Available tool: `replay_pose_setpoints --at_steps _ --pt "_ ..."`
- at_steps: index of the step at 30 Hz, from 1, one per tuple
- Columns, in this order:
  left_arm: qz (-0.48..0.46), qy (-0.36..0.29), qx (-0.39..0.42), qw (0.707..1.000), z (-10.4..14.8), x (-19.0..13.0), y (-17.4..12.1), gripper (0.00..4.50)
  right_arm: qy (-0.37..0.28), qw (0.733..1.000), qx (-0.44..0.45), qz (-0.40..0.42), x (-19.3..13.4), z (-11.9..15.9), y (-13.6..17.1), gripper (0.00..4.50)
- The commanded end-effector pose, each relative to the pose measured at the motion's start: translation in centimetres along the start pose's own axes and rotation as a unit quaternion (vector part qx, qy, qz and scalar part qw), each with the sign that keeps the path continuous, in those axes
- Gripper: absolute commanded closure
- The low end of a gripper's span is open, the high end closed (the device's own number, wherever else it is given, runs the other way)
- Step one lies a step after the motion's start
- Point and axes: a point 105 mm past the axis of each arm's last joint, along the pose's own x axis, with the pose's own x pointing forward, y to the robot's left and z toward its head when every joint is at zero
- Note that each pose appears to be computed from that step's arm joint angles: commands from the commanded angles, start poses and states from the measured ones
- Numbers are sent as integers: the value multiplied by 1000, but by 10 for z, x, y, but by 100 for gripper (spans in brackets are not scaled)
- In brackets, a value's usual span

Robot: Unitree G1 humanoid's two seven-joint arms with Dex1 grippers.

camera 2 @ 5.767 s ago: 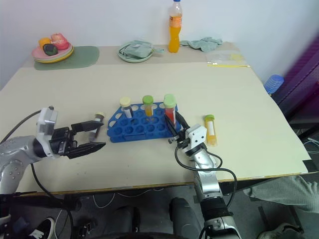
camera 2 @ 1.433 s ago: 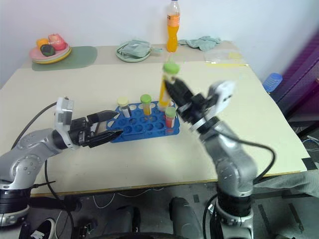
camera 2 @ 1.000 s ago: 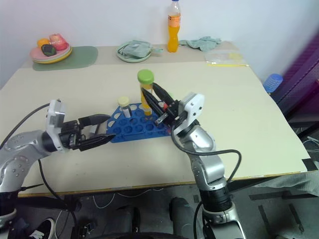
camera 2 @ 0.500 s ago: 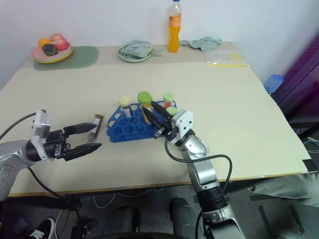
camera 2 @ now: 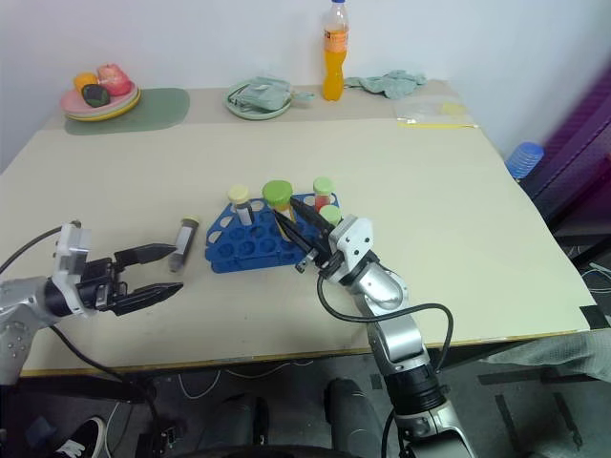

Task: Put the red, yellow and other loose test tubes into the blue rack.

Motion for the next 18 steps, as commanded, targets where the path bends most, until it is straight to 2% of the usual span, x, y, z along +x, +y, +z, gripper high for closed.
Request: replay_pose_setpoints --at_steps 1,9,18 --pt "0 -4 15 1000 1 -9 0 0 -24 1000 -16 3 4 8 2 383" --pt "-3 -4 15 1000 -3 -14 -1 0 -14 1000 -18 10 7 -5 7 383" --pt "4 -27 39 999 11 -5 4 0 4 999 -39 8 2 -16 4 383"
